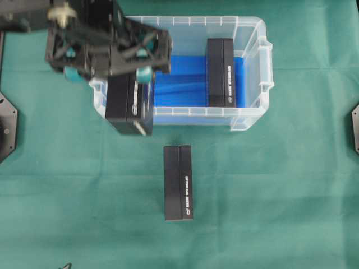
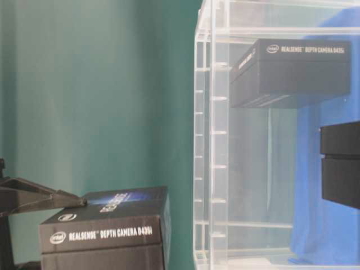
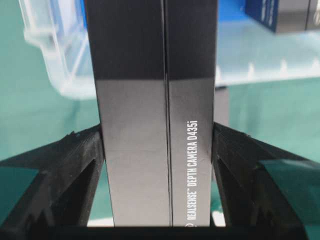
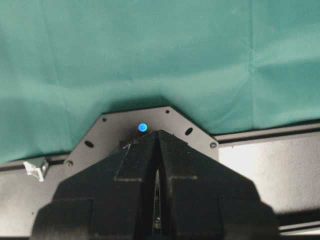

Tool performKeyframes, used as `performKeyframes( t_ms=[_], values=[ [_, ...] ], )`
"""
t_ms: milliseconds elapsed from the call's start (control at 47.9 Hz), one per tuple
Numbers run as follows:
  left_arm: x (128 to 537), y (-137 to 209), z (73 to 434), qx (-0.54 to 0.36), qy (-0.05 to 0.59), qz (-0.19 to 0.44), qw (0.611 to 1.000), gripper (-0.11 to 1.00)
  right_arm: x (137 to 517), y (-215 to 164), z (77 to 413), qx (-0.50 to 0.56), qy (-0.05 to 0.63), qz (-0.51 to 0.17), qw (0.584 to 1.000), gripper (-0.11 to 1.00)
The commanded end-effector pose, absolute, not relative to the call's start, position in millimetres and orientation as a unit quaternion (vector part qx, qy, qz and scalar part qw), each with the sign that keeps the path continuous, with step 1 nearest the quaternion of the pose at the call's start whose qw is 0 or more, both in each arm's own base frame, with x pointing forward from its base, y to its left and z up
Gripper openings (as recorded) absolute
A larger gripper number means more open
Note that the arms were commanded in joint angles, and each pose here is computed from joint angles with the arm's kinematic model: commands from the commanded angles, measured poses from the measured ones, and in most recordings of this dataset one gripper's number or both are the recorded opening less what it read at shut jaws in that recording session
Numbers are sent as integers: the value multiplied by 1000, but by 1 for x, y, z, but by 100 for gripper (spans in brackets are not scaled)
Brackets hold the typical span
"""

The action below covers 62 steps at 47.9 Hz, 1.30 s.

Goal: Take the box out of the case with the left arm.
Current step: 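Carry the held box forward to the table left of the first box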

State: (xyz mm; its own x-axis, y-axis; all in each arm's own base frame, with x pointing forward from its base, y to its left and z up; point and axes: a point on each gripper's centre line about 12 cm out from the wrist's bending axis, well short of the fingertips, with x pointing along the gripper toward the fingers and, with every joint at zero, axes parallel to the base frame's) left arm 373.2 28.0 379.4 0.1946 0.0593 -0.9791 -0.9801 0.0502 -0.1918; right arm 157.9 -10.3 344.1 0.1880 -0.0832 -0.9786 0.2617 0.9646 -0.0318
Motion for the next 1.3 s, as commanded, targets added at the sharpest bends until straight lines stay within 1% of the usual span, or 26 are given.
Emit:
performKeyframes(
  t_ms=[0,230,501,648,794,1066,1275],
  values=[
    [363,11,398,-529,429,437,587,60,159,-10,352,73,618,-111,775,0],
    [361,-28,396,-536,434,434,580,60,159,-10,352,73,617,-111,775,0],
    [354,-76,391,-550,437,438,561,60,160,-10,352,73,617,-111,775,0],
    [351,-94,390,-555,438,438,555,60,160,-10,351,73,618,-111,775,0],
    [349,-100,388,-558,438,441,550,60,160,-10,351,73,618,-111,775,0],
    [347,-99,384,-549,442,452,547,60,160,-10,351,73,618,-111,775,0],
    [345,-96,357,-528,449,475,542,60,160,-10,351,73,619,-112,774,0]
  ],
)
